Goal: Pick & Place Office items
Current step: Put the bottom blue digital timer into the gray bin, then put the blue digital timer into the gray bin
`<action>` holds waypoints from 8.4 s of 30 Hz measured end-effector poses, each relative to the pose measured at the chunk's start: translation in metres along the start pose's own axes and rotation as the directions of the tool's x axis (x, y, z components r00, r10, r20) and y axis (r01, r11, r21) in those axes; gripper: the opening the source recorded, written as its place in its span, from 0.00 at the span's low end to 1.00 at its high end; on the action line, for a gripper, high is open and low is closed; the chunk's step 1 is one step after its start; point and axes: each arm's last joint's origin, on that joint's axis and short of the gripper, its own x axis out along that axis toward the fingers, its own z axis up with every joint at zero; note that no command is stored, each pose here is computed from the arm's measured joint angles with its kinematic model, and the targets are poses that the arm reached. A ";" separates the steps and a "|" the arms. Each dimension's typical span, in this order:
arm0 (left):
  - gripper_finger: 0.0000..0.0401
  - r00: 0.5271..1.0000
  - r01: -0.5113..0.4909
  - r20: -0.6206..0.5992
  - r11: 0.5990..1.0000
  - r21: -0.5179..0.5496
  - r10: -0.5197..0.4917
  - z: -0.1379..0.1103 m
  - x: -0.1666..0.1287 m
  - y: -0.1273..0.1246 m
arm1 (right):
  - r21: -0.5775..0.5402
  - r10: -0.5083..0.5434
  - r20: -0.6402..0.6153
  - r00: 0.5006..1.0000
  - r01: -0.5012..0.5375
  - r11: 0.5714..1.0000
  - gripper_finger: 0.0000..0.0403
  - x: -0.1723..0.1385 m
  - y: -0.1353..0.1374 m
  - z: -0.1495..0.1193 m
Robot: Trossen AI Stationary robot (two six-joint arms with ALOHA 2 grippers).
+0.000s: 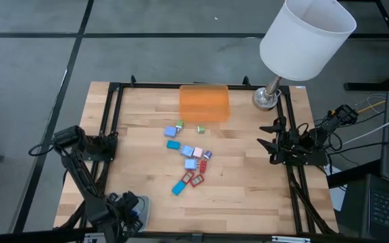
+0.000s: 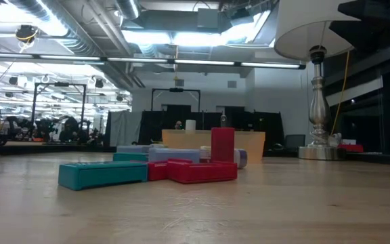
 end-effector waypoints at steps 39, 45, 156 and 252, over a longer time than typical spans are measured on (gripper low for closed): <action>0.48 0.887 -0.012 0.457 0.988 0.156 -0.062 0.143 -0.042 -0.013 | -0.005 -0.007 -0.006 1.000 0.007 1.000 0.60 0.000 0.000 -0.001; 0.57 0.947 0.010 0.315 0.986 0.169 -0.064 0.188 0.002 -0.034 | -0.004 -0.007 -0.006 1.000 0.007 1.000 0.60 0.000 0.000 -0.001; 0.27 0.994 -0.056 -0.090 0.998 0.030 0.058 0.013 -0.023 -0.020 | 0.016 0.034 -0.079 0.996 -0.032 0.999 0.60 0.000 0.002 -0.010; 0.80 0.975 -0.213 0.104 0.677 0.705 0.198 0.354 -0.023 0.011 | -0.050 -0.036 -0.143 0.989 0.029 0.998 0.60 -0.001 0.001 -0.017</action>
